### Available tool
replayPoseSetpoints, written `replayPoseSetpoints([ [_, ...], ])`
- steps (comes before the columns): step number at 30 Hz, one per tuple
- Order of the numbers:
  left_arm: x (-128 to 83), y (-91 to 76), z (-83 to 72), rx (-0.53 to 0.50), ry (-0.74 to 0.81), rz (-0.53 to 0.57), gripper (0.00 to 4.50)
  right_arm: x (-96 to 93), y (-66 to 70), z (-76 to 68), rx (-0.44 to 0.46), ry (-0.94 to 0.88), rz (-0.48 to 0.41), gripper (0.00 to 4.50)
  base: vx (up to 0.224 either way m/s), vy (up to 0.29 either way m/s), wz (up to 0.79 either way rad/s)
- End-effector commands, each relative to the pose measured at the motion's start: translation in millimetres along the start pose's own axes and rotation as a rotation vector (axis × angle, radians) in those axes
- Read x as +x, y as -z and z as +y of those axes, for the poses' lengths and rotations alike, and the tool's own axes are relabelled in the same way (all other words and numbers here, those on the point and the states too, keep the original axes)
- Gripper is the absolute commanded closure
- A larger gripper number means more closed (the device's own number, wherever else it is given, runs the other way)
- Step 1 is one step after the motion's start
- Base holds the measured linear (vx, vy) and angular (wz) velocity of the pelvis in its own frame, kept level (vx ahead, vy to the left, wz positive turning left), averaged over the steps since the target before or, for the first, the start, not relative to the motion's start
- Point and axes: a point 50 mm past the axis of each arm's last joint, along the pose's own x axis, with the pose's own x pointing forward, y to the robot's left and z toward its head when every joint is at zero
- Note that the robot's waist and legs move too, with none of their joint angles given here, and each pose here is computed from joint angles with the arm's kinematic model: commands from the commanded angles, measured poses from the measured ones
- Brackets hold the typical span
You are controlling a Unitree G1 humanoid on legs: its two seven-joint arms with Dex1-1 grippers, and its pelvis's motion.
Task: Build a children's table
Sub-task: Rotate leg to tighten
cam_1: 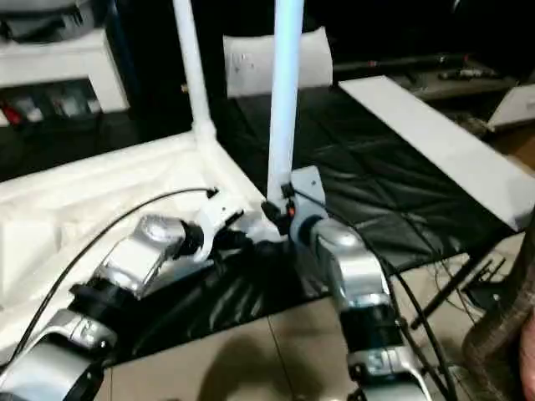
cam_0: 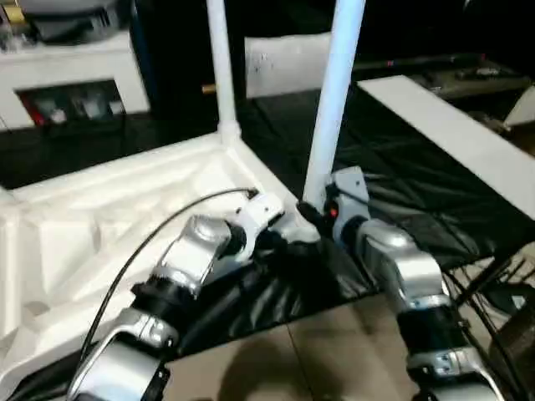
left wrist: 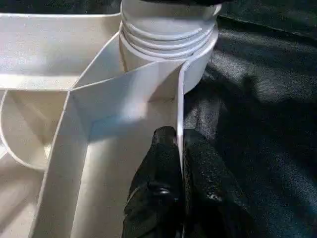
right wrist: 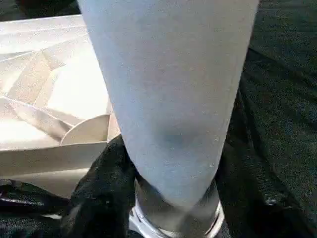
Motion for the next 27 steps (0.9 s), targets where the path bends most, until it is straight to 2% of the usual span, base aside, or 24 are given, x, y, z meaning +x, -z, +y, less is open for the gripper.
replayPoseSetpoints([
  [1,-0.8,-30.3,-2.6,0.073,-0.04,-0.101,4.5,9.9,19.0,47.9,0.074,-0.234,0.056,1.86,0.0,0.0,0.0],
  [7,-10.3,-20.0,-1.7,0.135,0.013,-0.091,4.5,-1.1,19.6,34.5,0.024,-0.226,0.001,1.24,0.0,0.0,0.0],
  [10,-22.6,-4.6,0.9,0.2,0.09,-0.063,4.5,-18.0,18.9,15.4,-0.028,-0.233,-0.049,0.94,0.0,0.0,0.0],
  [11,-24.5,-2.5,1.3,0.21,0.102,-0.06,4.5,-20.7,18.4,12.6,-0.031,-0.235,-0.057,0.94,0.0,0.0,0.0],
  [13,-29.3,3.2,1.4,0.232,0.151,-0.051,4.5,-29.6,15.4,5.5,-0.054,-0.269,-0.079,0.67,0.0,0.0,0.0],
  [14,-32.6,5.5,0.5,0.273,0.199,-0.057,4.5,-35.7,13.7,0.2,-0.072,-0.291,-0.084,0.67,0.0,0.0,0.0],
  [16,-35.1,8.1,0.4,0.291,0.229,-0.05,4.5,-40.5,12.7,-3.7,-0.093,-0.316,-0.086,0.53,0.0,0.0,0.0],
  [17,-39.6,12.7,0.9,0.335,0.278,-0.028,4.5,-49.7,11.3,-9.5,-0.136,-0.379,-0.086,0.34,0.0,0.0,0.0],
  [18,-41.4,14.4,1.0,0.356,0.3,-0.018,4.5,-53.4,10.7,-11.3,-0.151,-0.408,-0.086,0.34,0.0,0.0,0.0],
  [20,-43.5,16.7,1.4,0.371,0.325,-0.002,4.5,-58.0,10.1,-13.5,-0.159,-0.445,-0.083,0.12,0.0,0.0,0.0],
  [22,-47.7,19.3,0.9,0.399,0.399,0.014,4.5,-67.8,9.7,-18.4,-0.186,-0.542,-0.054,0.05,0.0,0.0,0.0],
  [27,-49.9,20.5,1.1,0.465,0.486,0.043,4.5,-74.5,10.5,-22.9,-0.254,-0.646,-0.002,0.05,0.0,0.0,0.0],
])
